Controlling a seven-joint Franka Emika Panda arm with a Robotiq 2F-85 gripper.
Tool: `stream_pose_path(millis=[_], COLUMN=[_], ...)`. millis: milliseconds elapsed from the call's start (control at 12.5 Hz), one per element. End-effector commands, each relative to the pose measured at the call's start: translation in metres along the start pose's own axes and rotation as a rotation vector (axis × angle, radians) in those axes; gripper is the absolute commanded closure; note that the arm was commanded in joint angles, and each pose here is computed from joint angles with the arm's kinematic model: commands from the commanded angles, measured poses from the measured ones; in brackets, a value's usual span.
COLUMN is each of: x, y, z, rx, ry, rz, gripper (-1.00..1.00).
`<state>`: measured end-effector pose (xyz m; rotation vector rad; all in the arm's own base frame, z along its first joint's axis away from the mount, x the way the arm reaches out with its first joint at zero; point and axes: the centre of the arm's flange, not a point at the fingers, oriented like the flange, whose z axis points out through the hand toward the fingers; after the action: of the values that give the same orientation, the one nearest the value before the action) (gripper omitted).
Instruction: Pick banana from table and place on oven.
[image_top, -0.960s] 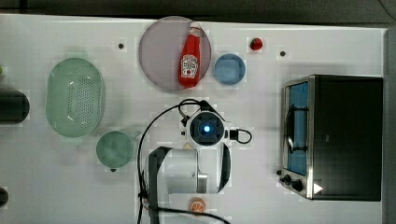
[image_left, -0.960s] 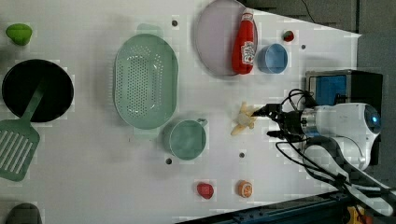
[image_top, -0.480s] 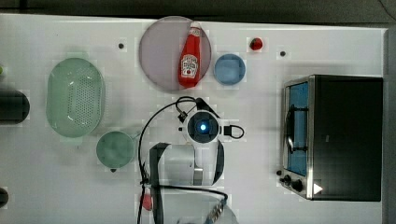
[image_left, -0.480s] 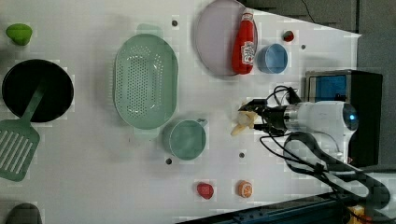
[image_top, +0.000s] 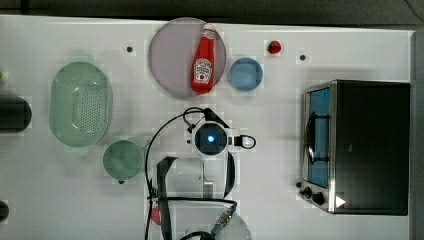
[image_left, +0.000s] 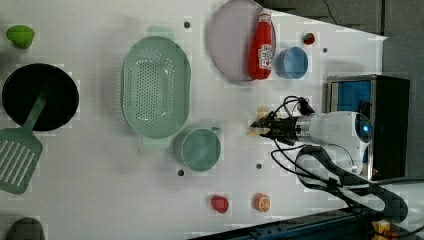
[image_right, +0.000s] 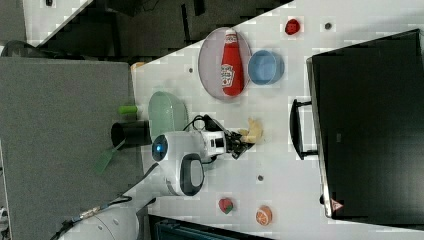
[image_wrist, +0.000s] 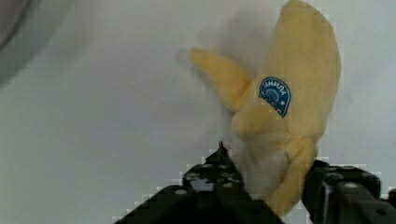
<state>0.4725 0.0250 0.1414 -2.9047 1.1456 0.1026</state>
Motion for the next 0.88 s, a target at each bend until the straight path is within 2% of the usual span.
stream_pose_path(millis=[80,320,640,880], x=[0.010,0.012,0.013,0.012], y=[-0.002,-0.011,-0.014,-0.006], z=[-0.022,-0.074,-0.218,-0.327], rx=[0.032,0.056,0.075,0.070], ry=[0.030,0.069,0.127,0.112], rz=[0.010,-0.002,-0.001,0.029], gripper=[0.53,0.53,0.53,0.53])
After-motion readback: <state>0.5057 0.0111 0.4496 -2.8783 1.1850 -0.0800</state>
